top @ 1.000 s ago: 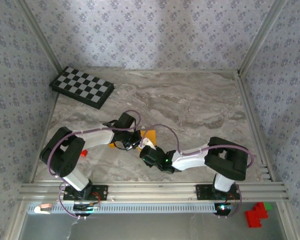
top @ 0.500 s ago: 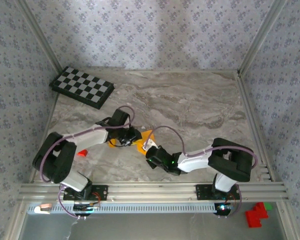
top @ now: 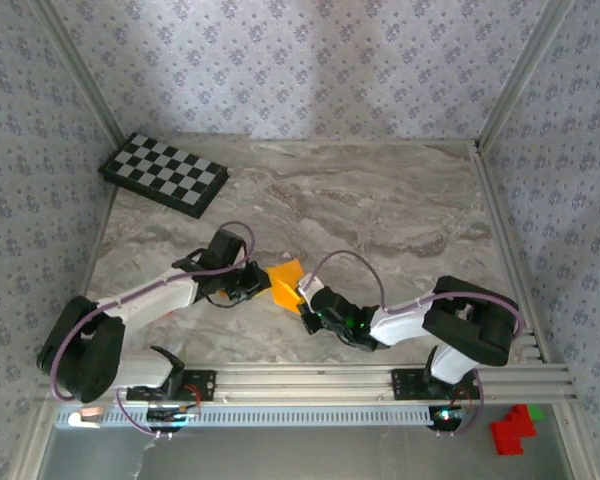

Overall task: Fold a paper plane with a square sheet of paper (pick it up from the middle)
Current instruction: Perform the fourth fold on the wing at the bottom-center of the table.

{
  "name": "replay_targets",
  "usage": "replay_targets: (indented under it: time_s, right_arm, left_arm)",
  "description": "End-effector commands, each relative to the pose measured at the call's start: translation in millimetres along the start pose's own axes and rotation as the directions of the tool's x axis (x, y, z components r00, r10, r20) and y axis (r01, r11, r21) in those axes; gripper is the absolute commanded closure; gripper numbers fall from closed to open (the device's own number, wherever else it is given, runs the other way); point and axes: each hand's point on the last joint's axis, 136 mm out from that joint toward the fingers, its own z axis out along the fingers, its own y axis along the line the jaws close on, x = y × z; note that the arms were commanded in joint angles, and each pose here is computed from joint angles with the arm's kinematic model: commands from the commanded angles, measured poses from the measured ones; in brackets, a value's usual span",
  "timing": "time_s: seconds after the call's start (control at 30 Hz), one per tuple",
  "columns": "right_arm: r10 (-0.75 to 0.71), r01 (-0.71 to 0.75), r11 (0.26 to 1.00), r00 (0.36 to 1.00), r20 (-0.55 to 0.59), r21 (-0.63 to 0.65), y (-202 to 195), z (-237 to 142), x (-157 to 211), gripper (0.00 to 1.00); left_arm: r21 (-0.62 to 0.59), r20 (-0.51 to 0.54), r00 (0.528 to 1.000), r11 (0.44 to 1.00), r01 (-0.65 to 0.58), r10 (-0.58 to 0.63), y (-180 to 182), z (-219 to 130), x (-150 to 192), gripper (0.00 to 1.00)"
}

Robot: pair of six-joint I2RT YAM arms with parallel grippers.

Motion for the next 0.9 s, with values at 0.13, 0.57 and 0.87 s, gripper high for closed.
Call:
replay_targets:
  time_s: [0.13, 0.57, 0.87]
  right_arm:
    - [0.149, -0.148, 0.988, 0.988, 0.032, -0.045, -0.2, 2.6, -3.9, 0.98]
    - [0.312, -0.312, 0.948, 0.95, -0.001, -0.068, -6.5, 7.8, 6.9, 0.98]
    - [0.367, -0.366, 0.927, 0.93, -0.007, -0.08, -7.3, 8.4, 7.9, 0.99]
  left_arm:
    - [0.027, -0.004, 0.998, 0.998, -0.056, 0.056, -14.6, 17.8, 1.6, 0.95]
    - [-0.004, -0.015, 0.996, 0.996, -0.089, 0.089, -12.6, 40.8, -3.0, 0.97]
    - [-0.011, -0.022, 0.995, 0.995, -0.098, 0.098, -11.5, 49.2, -5.5, 0.98]
